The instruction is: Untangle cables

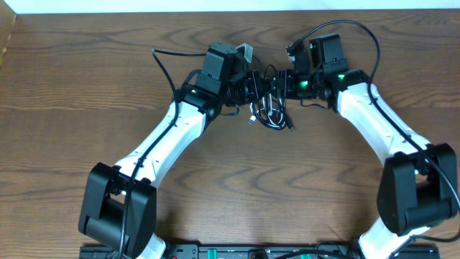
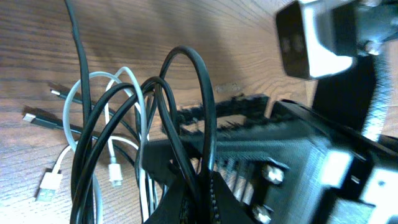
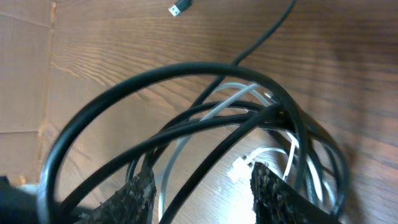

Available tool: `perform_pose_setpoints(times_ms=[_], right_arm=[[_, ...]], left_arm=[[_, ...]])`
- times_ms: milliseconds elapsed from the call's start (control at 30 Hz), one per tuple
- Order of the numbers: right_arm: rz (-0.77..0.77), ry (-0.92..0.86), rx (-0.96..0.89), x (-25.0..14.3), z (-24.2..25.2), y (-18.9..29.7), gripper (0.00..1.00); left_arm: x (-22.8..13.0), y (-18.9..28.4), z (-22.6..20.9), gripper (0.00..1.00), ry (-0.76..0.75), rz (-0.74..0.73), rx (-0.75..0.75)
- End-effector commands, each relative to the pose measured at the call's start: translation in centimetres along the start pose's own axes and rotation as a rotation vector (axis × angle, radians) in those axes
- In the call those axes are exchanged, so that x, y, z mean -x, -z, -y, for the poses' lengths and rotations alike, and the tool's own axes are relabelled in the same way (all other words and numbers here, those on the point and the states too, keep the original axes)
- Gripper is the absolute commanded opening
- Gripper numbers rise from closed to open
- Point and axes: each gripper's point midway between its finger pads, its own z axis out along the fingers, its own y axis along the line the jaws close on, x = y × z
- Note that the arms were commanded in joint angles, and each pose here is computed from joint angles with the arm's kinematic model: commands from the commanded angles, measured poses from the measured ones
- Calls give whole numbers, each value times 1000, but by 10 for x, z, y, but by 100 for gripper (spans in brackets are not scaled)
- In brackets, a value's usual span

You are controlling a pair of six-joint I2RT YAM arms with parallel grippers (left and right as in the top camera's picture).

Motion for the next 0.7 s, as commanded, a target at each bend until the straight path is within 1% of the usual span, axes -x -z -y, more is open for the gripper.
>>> perform_pose_setpoints(times_ms=[0,133,167,200,267,300,367,433,533,600,667], right_arm=[[-9,-55,77,0,-13,-7,48],[-8,-75,20,-2,-1,-8,45],[-26,-90,-65,-9,16,-9,34],[-33,-92,-98,-12,23,-8,32],[-61,-97,-229,-23,50,-2,23],[-78,-92,-289,-28,64,3,13],[-115,-77,-355,-36,81,13,2],[-136,-62,-365,-40,88,18,1],[-147,-65,-373,-40,98,26,1],[-151,-51,-313,-37,100,33,1],[-163,-61,-316,-39,109,41,1]], left_arm=[[-1,2,15,8,-1,-24,-57],[2,3,15,8,-2,-13,-60],[8,5,14,7,-5,6,-65],[13,7,12,7,-4,18,-66],[24,13,3,8,12,45,-56],[29,17,-3,7,22,57,-48],[42,26,-18,7,52,84,-26],[50,32,-28,7,69,102,-13],[57,41,-44,7,53,117,17],[54,48,-65,8,57,99,78],[48,53,-79,7,54,72,117]])
